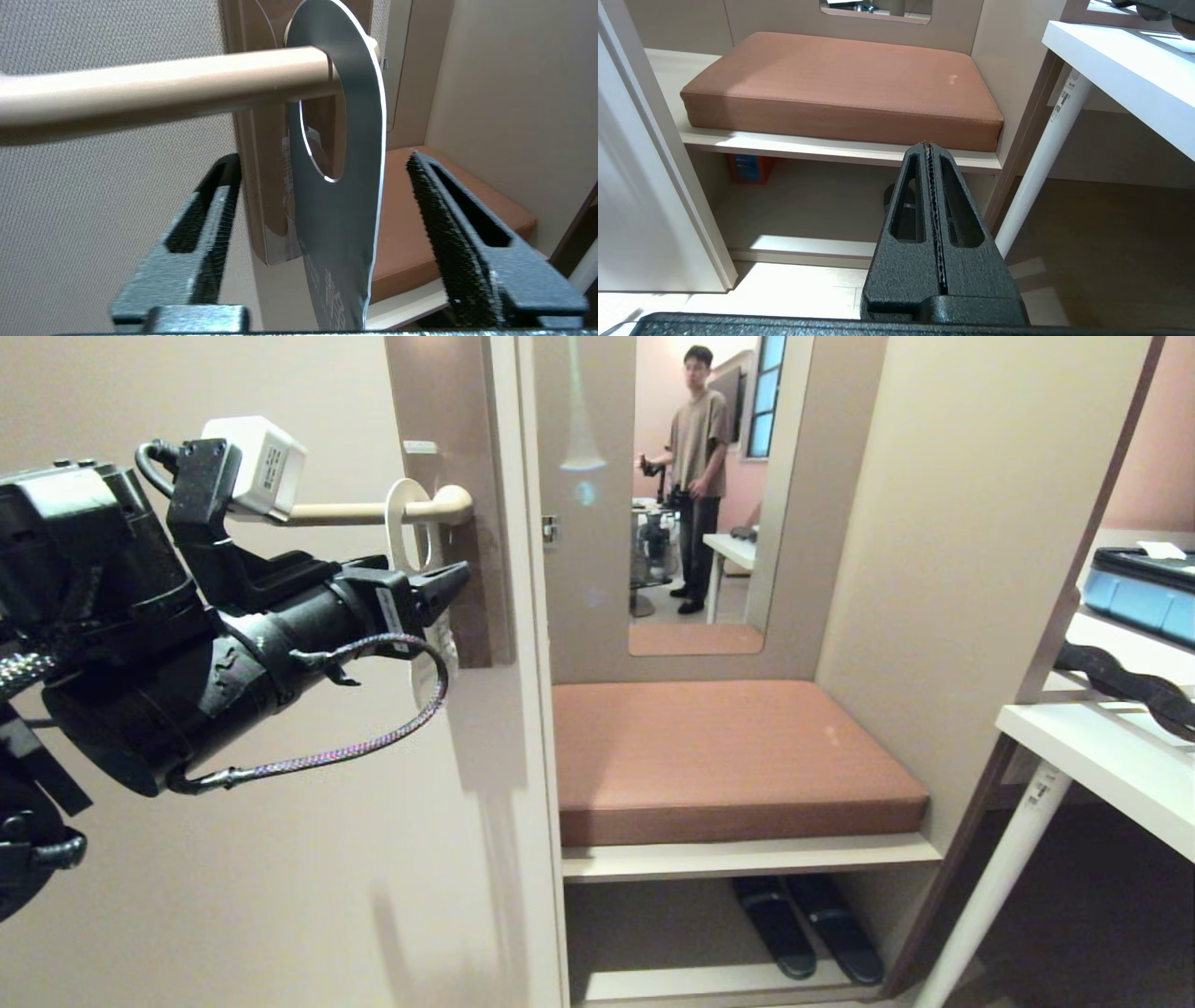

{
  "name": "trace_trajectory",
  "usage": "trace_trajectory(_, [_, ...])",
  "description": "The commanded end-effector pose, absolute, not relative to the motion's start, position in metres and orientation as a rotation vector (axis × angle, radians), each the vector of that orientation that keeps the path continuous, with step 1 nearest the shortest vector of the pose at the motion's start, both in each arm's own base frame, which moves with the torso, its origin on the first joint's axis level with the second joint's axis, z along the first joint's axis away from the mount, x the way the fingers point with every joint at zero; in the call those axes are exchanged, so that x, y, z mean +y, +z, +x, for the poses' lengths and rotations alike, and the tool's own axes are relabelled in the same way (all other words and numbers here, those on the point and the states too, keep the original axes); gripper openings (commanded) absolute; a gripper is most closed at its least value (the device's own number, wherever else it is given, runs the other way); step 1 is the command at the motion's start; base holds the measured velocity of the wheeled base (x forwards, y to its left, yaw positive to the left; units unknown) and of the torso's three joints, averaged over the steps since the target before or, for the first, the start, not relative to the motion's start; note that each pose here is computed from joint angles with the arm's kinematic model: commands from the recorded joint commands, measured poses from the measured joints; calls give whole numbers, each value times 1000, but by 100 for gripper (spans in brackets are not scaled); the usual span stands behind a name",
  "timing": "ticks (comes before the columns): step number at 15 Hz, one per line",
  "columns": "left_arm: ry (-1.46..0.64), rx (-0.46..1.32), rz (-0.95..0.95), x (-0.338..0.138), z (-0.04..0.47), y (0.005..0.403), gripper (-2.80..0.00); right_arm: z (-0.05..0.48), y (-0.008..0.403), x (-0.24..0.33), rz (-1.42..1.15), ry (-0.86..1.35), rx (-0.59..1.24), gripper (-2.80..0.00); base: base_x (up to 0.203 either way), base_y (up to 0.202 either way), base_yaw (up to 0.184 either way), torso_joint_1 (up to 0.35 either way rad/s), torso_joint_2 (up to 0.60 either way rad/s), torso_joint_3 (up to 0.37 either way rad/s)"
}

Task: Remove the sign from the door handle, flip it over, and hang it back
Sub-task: Hang the sign back with the other side facing out

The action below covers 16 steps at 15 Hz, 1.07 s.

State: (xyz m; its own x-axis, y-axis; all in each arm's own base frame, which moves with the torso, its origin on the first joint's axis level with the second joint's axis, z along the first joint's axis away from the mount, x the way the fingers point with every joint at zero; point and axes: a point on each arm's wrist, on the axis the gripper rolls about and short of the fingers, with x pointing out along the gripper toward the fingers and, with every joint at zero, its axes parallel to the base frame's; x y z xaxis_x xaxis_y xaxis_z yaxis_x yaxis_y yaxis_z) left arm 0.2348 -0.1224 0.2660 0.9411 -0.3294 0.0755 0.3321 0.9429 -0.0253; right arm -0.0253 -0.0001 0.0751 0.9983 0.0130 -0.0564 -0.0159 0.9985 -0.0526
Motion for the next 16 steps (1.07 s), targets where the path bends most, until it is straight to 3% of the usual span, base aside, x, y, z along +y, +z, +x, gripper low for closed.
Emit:
trace_trajectory(1, [-336, -78, -42, -120, 231, 267, 0, -25, 75, 0, -54, 15, 56, -280, 0, 0, 0, 0, 0, 0])
trace_trajectory(9, [-281, -43, -34, -86, 193, 248, 0, -25, 75, 0, -54, 15, 56, -280, 0, 0, 0, 0, 0, 0])
trace_trajectory(16, [-267, -51, -31, -81, 189, 249, 0, -25, 75, 0, -54, 15, 56, -280, 0, 0, 0, 0, 0, 0])
